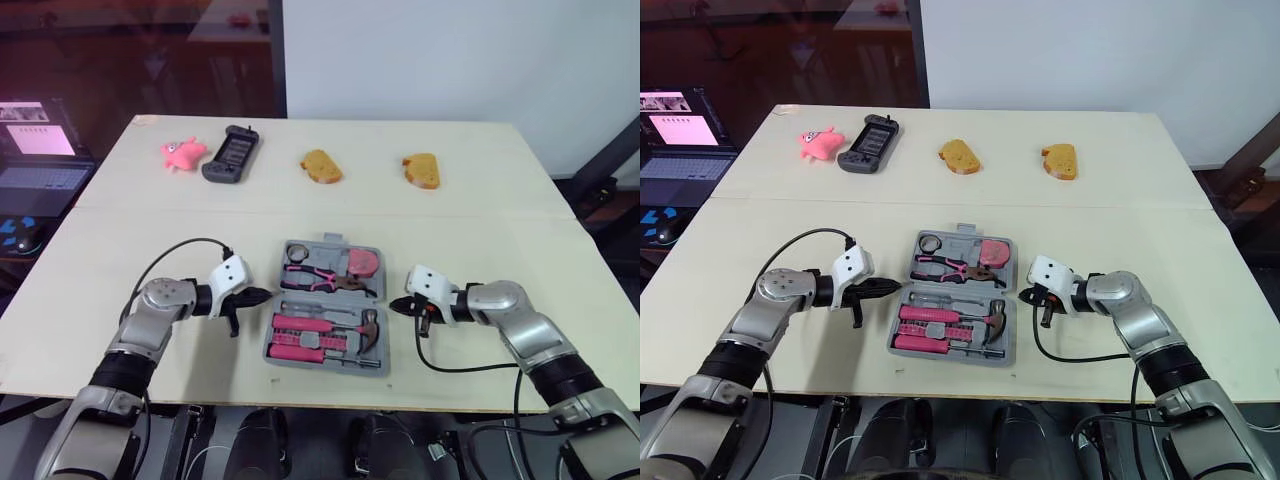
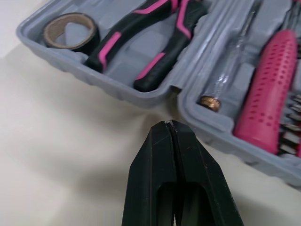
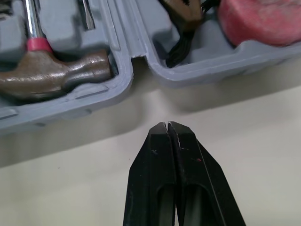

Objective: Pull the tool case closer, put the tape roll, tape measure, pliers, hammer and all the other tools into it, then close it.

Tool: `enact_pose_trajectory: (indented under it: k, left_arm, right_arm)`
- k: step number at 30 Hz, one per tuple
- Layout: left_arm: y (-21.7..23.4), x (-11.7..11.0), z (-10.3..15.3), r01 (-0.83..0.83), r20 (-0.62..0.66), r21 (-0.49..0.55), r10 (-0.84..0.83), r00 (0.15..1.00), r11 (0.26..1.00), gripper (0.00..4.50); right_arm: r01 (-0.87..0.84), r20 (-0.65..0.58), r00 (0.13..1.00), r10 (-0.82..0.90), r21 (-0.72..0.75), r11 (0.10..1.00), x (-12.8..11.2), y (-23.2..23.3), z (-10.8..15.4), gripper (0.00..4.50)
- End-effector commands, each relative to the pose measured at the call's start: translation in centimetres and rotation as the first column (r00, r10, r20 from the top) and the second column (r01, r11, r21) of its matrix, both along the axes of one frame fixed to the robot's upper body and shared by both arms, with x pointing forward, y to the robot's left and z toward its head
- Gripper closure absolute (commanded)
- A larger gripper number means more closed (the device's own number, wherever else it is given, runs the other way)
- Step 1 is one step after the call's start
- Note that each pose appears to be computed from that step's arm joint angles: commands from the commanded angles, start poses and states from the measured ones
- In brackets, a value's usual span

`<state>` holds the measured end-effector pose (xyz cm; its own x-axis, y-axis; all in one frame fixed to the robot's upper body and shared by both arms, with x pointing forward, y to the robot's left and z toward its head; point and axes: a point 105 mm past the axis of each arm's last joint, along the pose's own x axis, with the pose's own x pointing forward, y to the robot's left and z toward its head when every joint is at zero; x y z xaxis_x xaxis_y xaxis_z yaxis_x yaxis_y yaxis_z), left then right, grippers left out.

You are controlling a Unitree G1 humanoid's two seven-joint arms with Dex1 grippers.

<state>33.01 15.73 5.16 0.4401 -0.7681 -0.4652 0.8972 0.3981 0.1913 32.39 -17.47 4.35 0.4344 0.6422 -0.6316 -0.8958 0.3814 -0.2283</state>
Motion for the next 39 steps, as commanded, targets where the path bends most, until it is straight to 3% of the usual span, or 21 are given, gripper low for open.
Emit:
enact_pose_trajectory:
  k: [1,7,11,17,26,39]
  left_arm:
    - [-0.4,0.5,0.5,0.026,0.041,0.014,-0.027,0.999,1.000,4.50]
    - [-1.4,0.9,-1.0,0.075,0.036,0.064,-0.078,0.996,0.995,4.50]
    - [-3.1,0.8,-0.5,0.131,0.045,0.005,-0.132,0.990,0.991,4.50]
    - [-4.6,-1.2,-0.8,0.225,-0.006,-0.040,-0.225,0.974,0.974,4.50]
    - [-3.8,-1.6,-1.4,0.157,-0.006,-0.029,-0.157,0.988,0.987,4.50]
    - [-5.1,-4.5,-2.4,0.166,-0.049,-0.048,-0.168,0.985,0.985,4.50]
  right_arm:
    - [-0.034,0.035,0.999,0.033,0.003,0.999,0.7,0.8,0.6,4.44]
    - [-0.094,0.037,0.995,0.093,0.038,0.995,0.7,2.8,0.6,4.44]
    - [-0.144,0.021,0.989,0.144,0.019,0.989,0.3,3.6,0.6,4.44]
    - [-0.161,0.028,0.987,0.160,0.014,0.987,0.3,4.1,0.5,4.44]
    - [-0.184,-0.003,0.983,0.184,0.008,0.983,-0.6,4.1,0.5,4.44]
    - [-0.167,-0.085,0.982,0.169,0.027,0.986,-3.5,4.0,-0.3,4.44]
